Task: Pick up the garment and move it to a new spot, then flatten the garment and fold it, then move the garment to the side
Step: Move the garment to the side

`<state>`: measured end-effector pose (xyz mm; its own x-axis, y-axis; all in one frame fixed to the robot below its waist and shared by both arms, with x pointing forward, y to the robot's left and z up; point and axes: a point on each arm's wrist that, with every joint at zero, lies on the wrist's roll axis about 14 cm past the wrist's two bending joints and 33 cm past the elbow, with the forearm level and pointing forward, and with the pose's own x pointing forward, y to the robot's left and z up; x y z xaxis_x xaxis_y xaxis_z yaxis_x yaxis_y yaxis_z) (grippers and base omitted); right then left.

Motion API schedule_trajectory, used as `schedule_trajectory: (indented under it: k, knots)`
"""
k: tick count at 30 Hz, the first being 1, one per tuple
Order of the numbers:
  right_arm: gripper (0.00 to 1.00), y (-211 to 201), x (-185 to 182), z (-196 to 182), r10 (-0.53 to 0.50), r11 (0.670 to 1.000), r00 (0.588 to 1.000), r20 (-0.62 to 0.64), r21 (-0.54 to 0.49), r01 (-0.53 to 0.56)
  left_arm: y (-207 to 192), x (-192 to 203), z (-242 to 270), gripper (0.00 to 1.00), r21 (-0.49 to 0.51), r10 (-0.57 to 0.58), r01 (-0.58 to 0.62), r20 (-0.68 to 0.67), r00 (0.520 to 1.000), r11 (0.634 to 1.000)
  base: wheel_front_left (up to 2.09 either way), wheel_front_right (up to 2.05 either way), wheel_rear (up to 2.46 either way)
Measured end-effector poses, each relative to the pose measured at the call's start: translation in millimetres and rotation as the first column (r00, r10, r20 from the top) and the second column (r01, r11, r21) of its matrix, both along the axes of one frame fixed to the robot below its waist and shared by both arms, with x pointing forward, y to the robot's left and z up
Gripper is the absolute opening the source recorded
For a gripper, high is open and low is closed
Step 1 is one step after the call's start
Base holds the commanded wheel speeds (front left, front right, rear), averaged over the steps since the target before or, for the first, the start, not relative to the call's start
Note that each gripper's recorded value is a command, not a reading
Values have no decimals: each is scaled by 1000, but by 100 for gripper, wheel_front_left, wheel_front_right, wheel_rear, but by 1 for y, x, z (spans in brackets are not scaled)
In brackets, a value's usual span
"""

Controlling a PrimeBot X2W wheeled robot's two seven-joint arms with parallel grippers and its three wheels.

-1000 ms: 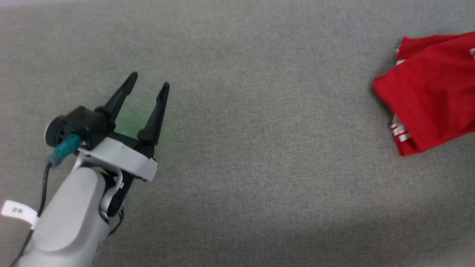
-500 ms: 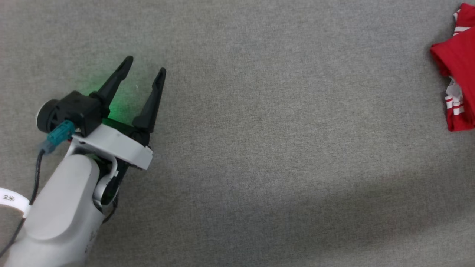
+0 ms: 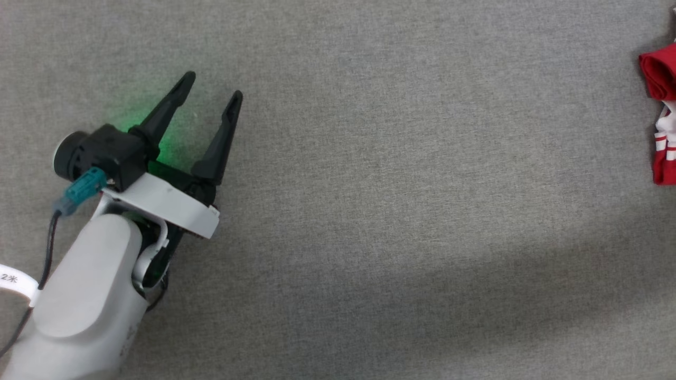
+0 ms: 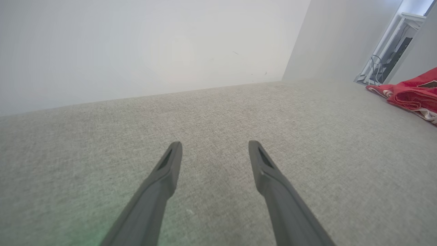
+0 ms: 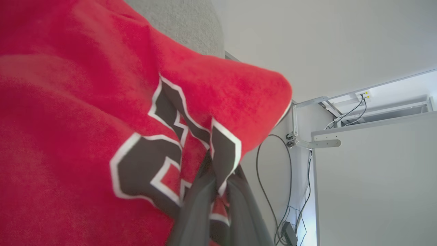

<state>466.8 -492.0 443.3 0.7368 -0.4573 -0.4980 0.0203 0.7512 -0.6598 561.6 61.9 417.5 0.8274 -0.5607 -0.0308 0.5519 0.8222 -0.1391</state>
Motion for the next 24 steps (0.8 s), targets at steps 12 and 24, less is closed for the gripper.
schedule_trajectory:
  k: [12, 24]
  knots:
    - [81, 2, 9, 5, -45, 998, 995, 90, 51, 41, 10, -3, 8, 100, 3, 26, -26, 6, 1000, 1000, 0, 0, 0]
    - [100, 3, 11, 40, -114, 988, 970, 216, 130, 87, 29, -23, 34, 100, -7, 81, -81, 19, 996, 997, 0, 0, 0]
